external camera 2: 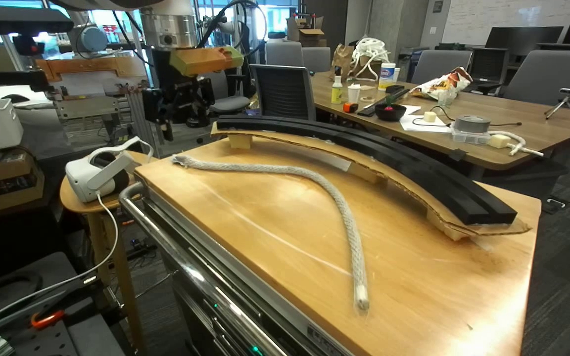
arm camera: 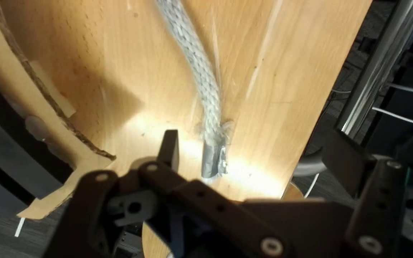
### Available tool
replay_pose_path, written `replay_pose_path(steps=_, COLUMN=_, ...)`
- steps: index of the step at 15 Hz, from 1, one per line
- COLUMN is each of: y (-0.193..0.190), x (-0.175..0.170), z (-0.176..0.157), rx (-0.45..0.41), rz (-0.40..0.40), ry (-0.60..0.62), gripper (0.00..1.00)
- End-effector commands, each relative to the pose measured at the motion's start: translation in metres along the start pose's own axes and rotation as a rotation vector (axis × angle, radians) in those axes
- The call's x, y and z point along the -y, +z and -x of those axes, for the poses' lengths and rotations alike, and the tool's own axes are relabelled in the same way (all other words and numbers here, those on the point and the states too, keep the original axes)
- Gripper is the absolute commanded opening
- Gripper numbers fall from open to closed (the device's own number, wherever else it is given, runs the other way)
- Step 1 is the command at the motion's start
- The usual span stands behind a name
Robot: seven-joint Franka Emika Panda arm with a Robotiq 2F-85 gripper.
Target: Put the white rope on the black board
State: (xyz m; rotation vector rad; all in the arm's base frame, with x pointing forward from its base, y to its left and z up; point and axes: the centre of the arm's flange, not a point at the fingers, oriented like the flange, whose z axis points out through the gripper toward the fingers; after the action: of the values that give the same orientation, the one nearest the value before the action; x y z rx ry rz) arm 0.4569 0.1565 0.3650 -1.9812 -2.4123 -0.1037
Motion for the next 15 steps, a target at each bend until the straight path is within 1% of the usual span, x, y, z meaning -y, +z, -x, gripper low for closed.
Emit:
replay_pose_path(steps=1, y=0.017, x=0.004, z=-0.003, rx=0.017, rz=-0.026, ry=-0.036, gripper=1.0)
replay_pose_path(steps=4, y=0.033, x=0.002, z=-0.001, rx=-0.008, rz=-0.041, ry=-0.036, gripper=1.0)
replay_pose_path(steps=6, y=0.042, x=-0.004, z=0.0, rx=-0.021, rz=-0.013, ry=0.009, gripper=1.0)
replay_pose_path(steps=8, y=0.05, x=-0.008, z=0.001, rx=-0.016, rz=0.013, ry=0.029, gripper=1.0)
replay_pose_path(steps=9, y=0.054, x=-0.009, z=0.002, rx=-0.012, rz=0.02, ry=0.034, gripper=0.98)
replay_pose_path(steps=11, y=0.064, x=-0.013, z=0.004, rx=-0.003, rz=0.027, ry=0.044, gripper=0.92)
replay_pose_path(steps=12, y=0.07, x=-0.014, z=0.004, rx=0.002, rz=0.029, ry=0.053, gripper=0.83)
replay_pose_path(steps=13, y=0.075, x=-0.017, z=0.004, rx=0.007, rz=0.029, ry=0.058, gripper=0.76)
replay_pose_path(steps=14, y=0.08, x=-0.017, z=0.003, rx=0.009, rz=0.029, ry=0.062, gripper=0.73)
replay_pose_path(steps=15, y=0.084, x=-0.017, z=0.001, rx=0.01, rz=0.03, ry=0.064, gripper=0.59)
